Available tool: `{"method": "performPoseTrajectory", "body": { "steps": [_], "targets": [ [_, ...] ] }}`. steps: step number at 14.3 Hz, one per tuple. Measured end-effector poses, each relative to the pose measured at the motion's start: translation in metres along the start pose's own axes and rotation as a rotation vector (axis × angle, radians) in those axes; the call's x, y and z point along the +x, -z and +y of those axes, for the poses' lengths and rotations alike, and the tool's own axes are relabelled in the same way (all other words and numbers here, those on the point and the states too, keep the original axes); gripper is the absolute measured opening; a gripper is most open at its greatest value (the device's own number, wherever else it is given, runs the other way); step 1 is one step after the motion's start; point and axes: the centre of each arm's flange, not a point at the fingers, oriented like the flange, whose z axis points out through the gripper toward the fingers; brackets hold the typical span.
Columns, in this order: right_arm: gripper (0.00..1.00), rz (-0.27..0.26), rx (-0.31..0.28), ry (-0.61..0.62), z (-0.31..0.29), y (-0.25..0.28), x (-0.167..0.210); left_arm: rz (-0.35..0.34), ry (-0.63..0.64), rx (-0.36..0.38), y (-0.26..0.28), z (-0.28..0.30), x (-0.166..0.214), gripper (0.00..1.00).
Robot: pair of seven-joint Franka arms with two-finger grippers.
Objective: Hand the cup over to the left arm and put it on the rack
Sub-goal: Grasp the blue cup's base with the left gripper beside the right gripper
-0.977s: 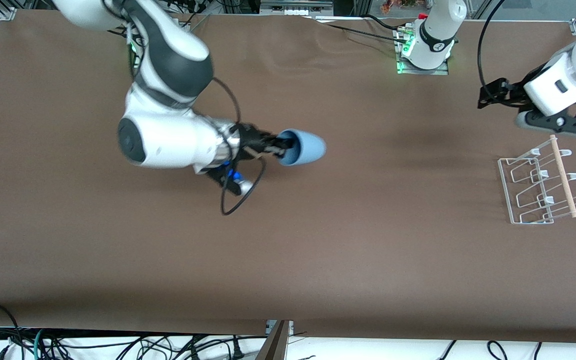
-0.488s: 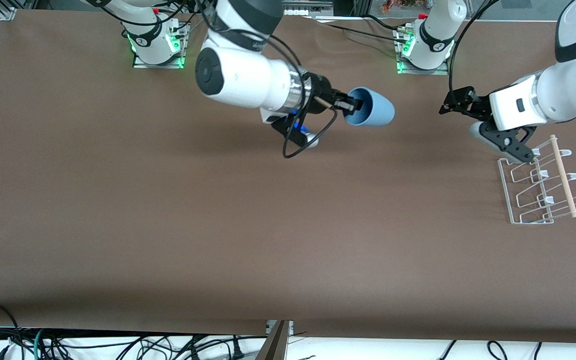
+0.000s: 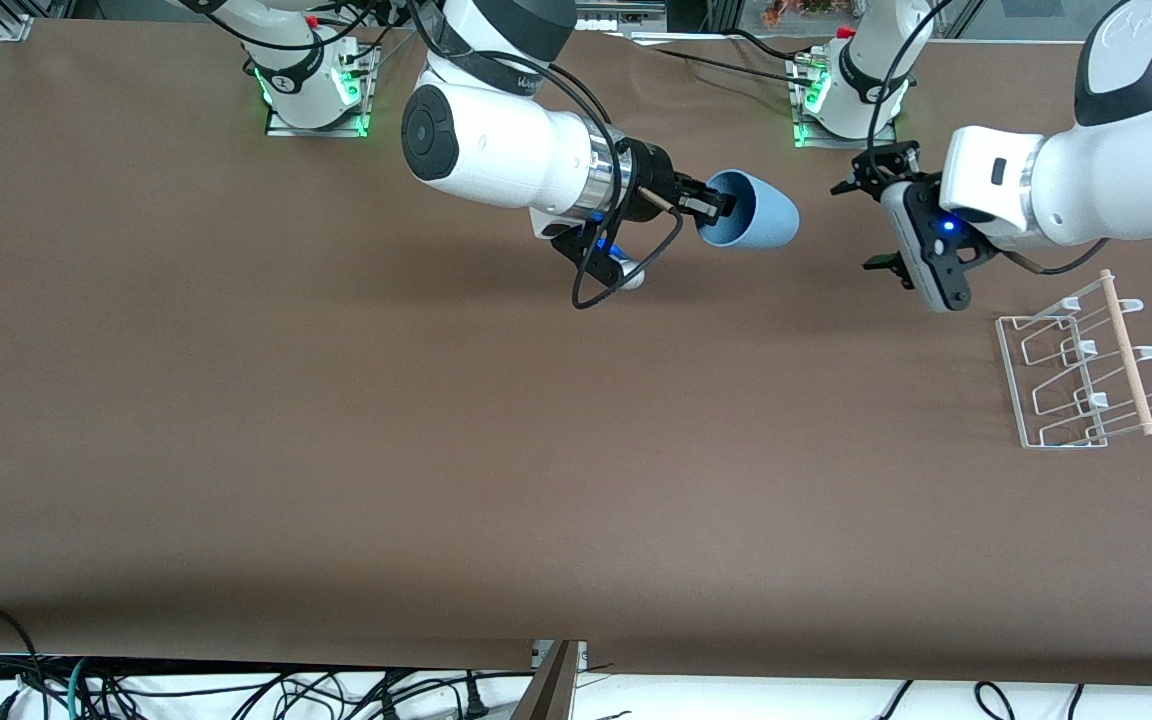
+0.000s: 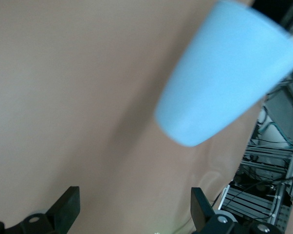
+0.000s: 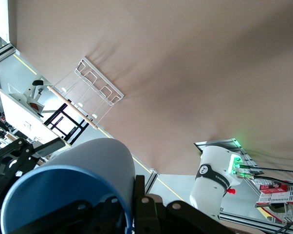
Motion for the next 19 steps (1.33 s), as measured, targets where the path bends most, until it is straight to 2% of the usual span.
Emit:
{"method": "performPoseTrajectory", "body": {
  "steps": [4, 6, 10, 13, 16, 19],
  "targets": [
    [0.05, 0.002, 0.002, -0.001, 0.0, 0.001, 0.001, 0.006, -0.178, 0.0, -0.013, 0.02, 0.022, 1.0],
    [0.05, 0.003, 0.002, -0.002, 0.0, 0.001, 0.002, 0.037, -0.296, 0.02, -0.016, 0.018, 0.029, 1.0],
    [0.05, 0.008, 0.007, -0.005, -0.001, 0.003, 0.005, 0.121, -0.491, -0.01, -0.039, 0.009, 0.044, 1.0],
    [0.05, 0.008, 0.013, -0.003, -0.002, 0.006, 0.005, 0.188, -0.546, -0.047, -0.051, 0.019, 0.058, 1.0],
    [0.05, 0.008, 0.017, -0.002, -0.003, 0.008, 0.004, 0.202, -0.556, -0.058, -0.053, 0.022, 0.061, 1.0],
    [0.05, 0.011, 0.021, -0.005, -0.004, 0.009, 0.006, 0.204, -0.57, -0.058, -0.053, 0.022, 0.061, 0.74]
  ]
}}
